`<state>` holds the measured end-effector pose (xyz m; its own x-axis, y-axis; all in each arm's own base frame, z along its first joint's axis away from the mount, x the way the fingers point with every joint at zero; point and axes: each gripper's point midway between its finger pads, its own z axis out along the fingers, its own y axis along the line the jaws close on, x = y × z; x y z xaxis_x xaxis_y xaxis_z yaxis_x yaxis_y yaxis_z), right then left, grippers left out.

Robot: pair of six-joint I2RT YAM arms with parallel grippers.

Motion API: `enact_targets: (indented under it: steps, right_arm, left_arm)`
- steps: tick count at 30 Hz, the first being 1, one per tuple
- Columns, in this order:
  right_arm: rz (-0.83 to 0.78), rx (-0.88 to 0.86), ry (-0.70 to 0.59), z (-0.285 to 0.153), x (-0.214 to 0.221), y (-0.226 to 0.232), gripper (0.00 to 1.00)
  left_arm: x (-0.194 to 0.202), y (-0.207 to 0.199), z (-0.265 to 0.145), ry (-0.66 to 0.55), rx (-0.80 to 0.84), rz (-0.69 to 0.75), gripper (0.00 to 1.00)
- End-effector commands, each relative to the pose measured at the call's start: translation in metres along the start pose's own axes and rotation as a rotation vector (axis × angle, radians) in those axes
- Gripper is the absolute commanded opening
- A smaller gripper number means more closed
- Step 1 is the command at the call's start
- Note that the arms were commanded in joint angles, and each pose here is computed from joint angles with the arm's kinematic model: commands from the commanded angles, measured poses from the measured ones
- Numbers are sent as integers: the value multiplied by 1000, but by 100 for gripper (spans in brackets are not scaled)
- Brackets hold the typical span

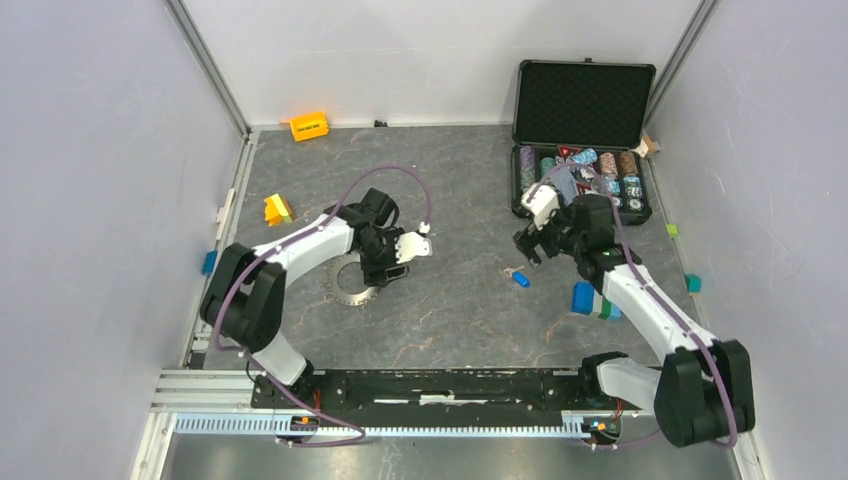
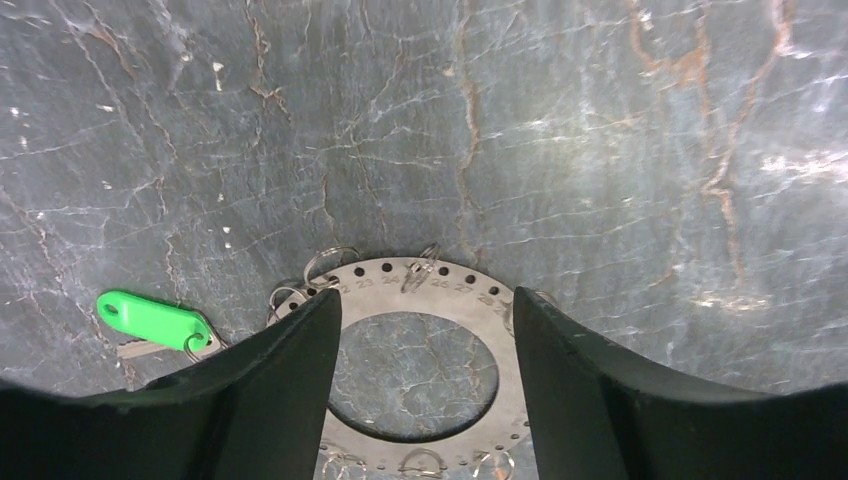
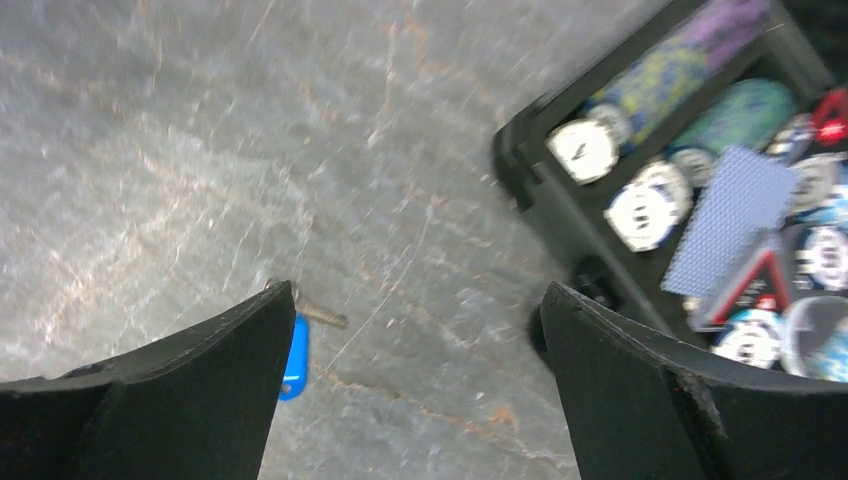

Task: Put the keys on the keyring

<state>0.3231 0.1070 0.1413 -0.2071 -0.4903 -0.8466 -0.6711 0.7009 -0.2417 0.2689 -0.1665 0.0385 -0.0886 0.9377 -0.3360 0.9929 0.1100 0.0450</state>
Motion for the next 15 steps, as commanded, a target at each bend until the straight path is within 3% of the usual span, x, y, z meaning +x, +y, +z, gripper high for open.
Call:
enact_targets:
  steps: [1,5,10,15]
  right_arm:
    - [-92,-53,180,12,27,15,98]
    - [-146,-127,256,23,44,36,99]
    - [-138,-155,252,29,46,45,96]
    - [-127,-158,252,28,45,47,95]
  left_arm:
    - [-36,1,-25,-193,-71,-10,72]
    - [-39,0,-33,-226,-89,1,72]
    - [-22,11,-24,-177,-94,29,67]
    - [-14,4,-13,-163,-29,172,65]
